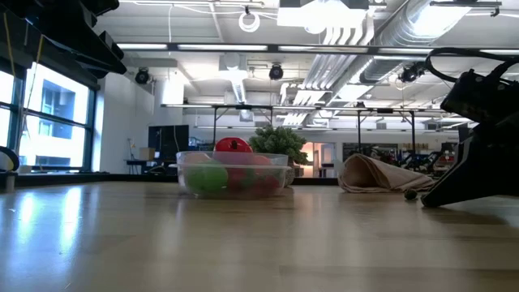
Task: Pick and placing Produce into tupperware
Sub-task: Put the blueberry into the transparent bin
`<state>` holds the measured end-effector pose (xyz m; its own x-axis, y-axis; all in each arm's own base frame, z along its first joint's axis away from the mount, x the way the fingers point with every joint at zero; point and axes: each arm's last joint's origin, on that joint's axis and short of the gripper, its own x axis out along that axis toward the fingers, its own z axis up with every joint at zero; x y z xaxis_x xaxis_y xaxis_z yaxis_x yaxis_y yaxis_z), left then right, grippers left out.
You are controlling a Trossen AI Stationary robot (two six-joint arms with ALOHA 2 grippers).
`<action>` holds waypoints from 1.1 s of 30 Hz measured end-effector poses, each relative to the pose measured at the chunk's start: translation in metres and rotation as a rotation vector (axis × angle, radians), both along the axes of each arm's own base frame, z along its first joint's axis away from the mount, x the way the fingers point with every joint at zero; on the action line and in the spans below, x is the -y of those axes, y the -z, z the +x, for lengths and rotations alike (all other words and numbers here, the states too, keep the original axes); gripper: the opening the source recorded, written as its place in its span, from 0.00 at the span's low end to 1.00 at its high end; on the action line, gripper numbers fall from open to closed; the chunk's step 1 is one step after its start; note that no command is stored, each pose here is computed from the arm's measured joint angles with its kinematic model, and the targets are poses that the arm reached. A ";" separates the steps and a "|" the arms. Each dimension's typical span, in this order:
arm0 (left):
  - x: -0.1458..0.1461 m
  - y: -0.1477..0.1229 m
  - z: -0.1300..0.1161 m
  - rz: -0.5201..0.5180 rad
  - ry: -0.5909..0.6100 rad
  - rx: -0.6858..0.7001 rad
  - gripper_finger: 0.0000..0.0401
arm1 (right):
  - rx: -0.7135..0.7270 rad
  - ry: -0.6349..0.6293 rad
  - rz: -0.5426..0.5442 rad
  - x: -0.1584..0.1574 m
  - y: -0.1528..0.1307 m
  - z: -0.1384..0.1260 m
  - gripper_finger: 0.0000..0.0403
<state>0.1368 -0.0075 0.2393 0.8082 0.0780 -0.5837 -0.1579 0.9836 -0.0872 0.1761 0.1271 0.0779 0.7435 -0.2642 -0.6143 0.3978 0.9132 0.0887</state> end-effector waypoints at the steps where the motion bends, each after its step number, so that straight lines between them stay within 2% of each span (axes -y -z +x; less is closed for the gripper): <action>1: 0.000 0.000 0.000 0.000 0.000 0.000 0.25 | 0.004 0.000 0.000 0.000 0.000 0.000 0.10; 8: 0.000 0.000 0.000 0.000 0.000 0.000 0.25 | 0.075 -0.021 0.044 -0.003 -0.016 0.003 0.10; 14: 0.000 0.000 0.000 0.000 0.000 0.000 0.25 | 0.247 -0.072 -0.005 0.000 -0.051 0.014 0.10; 18: 0.000 0.000 0.000 0.000 0.000 0.000 0.25 | 0.349 -0.075 -0.048 0.015 -0.076 0.026 0.10; 23: 0.000 0.000 0.000 0.000 0.000 0.000 0.25 | 0.373 -0.112 -0.075 0.044 -0.106 0.055 0.10; 28: 0.000 0.000 0.000 0.000 0.000 0.000 0.25 | 0.333 -0.181 -0.115 0.071 -0.129 0.093 0.10; 33: 0.000 0.000 0.000 0.000 0.000 0.000 0.25 | 0.241 -0.241 -0.106 0.090 -0.130 0.129 0.10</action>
<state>0.1368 -0.0075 0.2393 0.8084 0.0777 -0.5835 -0.1575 0.9837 -0.0873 0.3049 0.0373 0.2076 0.9124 -0.1165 -0.3923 0.1490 0.9874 0.0532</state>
